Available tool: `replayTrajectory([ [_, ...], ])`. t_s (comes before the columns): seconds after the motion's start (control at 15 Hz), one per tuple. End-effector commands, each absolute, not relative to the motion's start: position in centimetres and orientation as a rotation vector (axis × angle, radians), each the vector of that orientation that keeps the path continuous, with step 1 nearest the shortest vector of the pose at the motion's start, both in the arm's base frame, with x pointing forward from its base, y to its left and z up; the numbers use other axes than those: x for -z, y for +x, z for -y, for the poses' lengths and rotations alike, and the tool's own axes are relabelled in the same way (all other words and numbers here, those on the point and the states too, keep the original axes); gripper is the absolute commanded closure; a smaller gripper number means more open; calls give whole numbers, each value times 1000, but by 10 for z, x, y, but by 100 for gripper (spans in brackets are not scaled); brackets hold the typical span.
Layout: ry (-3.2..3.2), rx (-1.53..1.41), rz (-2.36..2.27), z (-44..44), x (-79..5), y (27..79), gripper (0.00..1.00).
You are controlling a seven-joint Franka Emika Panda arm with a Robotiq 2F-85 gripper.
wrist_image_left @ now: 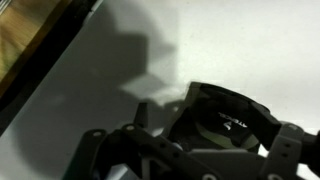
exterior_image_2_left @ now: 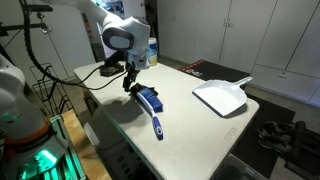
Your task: Put the cleaning brush on the glove to the right
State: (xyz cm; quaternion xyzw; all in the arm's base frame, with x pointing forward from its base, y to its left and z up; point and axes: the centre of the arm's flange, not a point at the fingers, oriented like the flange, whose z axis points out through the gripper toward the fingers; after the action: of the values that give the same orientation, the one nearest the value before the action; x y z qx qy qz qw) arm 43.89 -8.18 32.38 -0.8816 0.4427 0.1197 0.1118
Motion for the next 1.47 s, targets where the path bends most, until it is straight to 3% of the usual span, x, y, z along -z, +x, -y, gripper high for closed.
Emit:
replayTrajectory([
  [0.0,-2550,-287,-1244,84,-299,438,0],
  [0.33,-2491,-199,-1221,88,-285,432,1],
  [0.8,-2431,-113,-1169,93,-281,423,12],
  [1.4,-2422,-16,-1118,94,-292,421,4],
])
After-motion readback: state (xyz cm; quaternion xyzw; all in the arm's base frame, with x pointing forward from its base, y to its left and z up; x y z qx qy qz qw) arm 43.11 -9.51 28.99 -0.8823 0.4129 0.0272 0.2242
